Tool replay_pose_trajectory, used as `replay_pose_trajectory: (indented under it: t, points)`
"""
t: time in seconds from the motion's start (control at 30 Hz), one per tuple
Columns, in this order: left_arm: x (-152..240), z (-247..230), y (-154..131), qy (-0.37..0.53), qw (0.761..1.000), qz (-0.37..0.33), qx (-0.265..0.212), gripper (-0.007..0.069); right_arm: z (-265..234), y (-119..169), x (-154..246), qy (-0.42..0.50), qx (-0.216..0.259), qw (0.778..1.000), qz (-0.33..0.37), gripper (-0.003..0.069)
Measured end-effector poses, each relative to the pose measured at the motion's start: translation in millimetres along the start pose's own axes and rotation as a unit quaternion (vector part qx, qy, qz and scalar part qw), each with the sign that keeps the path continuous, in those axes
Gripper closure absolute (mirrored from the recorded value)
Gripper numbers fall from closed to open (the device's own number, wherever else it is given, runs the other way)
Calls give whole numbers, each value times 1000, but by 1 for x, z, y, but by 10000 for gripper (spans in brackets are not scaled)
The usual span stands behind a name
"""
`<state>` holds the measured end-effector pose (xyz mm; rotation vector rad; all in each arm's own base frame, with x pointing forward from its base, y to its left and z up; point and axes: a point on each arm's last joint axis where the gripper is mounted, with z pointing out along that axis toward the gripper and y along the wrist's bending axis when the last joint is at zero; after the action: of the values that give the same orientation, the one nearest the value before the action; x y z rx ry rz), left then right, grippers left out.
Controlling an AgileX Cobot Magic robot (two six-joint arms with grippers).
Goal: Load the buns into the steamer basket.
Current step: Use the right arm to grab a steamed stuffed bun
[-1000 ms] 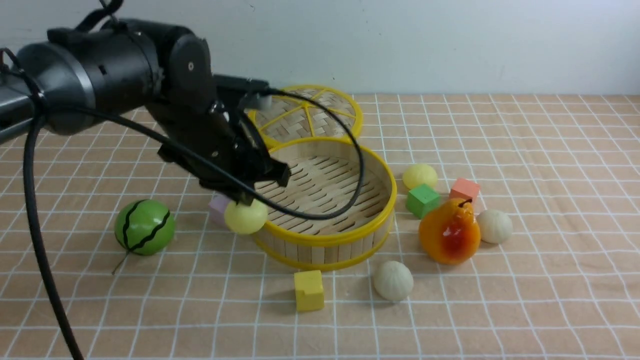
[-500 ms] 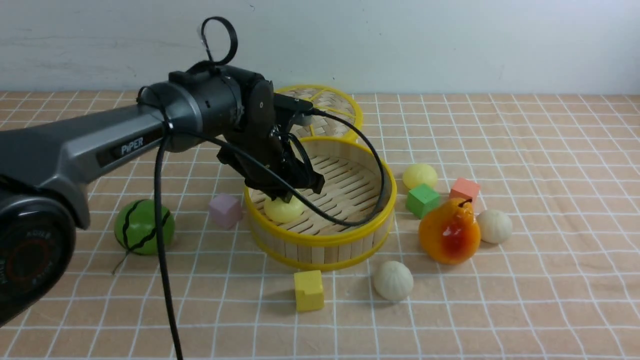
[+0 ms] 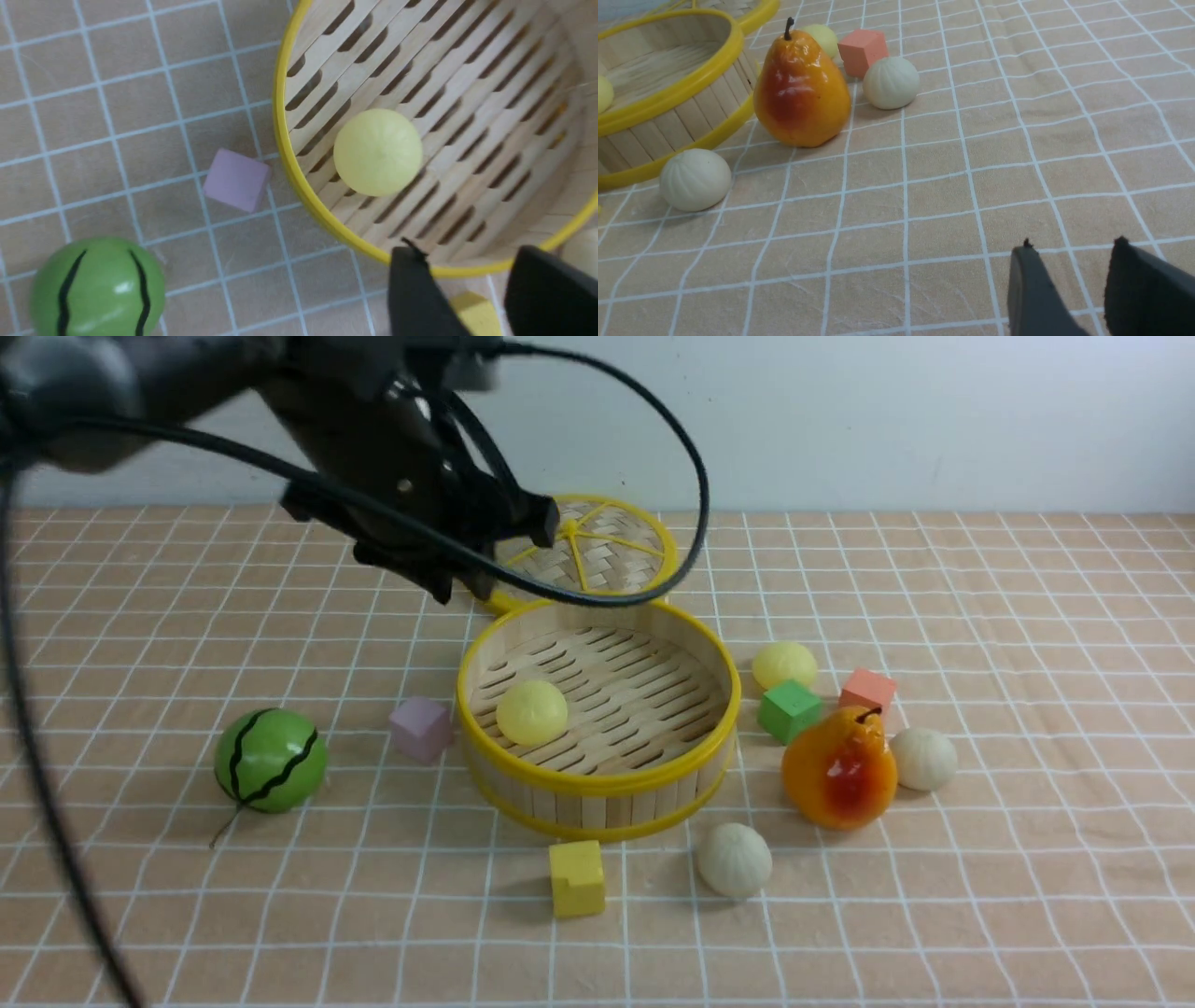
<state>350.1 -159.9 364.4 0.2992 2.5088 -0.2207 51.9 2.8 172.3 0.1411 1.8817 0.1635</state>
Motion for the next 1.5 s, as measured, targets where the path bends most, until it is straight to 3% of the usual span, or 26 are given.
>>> replay_pose_trajectory:
  t: [0.03,0.07,0.13,0.27,0.37,0.47,0.63,0.77,0.87,1.0,1.07,1.17,1.2,1.23,1.33,1.37,1.5]
  points:
    - [15,-36,4,-39,999,-1,8,594,0,0,0,0,0,1000,0,420]
    - [27,-49,6,-56,998,-2,13,632,0,0,0,0,0,1000,0,420]
    - [39,-60,8,-72,997,-3,19,638,0,0,0,0,0,1000,0,420]
    - [113,-87,19,-132,990,-23,53,638,0,0,0,0,0,1000,0,420]
    - [143,-96,24,-175,982,-33,69,638,0,0,0,0,0,1000,0,420]
    - [202,-99,36,-257,960,-52,94,638,0,0,0,0,0,1000,0,420]
    - [260,-97,49,-364,922,-63,112,638,0,0,-2,-9,-1,1000,4,420]
    - [295,-94,56,-410,902,-63,121,638,0,5,-9,-54,-35,990,127,420]
    - [308,-88,58,-414,900,-63,122,638,-2,7,-22,-119,-72,955,262,420]
    - [314,-82,59,-404,905,-63,120,638,-9,10,-35,-130,-99,934,319,427]
    - [315,-81,59,-398,907,-63,119,638,-14,17,-48,-106,-112,938,312,441]
    - [316,-79,59,-388,912,-63,117,638,-23,41,-101,38,-120,978,169,517]
    - [316,-79,59,-387,912,-63,117,638,-23,40,-101,37,-119,978,167,522]
    - [317,-78,59,-384,914,-63,117,638,-18,49,-120,113,-115,982,97,561]
    - [317,-78,59,-381,915,-63,117,638,-4,57,-141,200,-110,973,29,603]
    - [317,-78,59,-380,915,-62,116,638,15,63,-154,267,-108,957,-14,644]
    - [317,-78,59,-379,916,-62,116,638,62,72,-166,365,-103,924,-42,659]
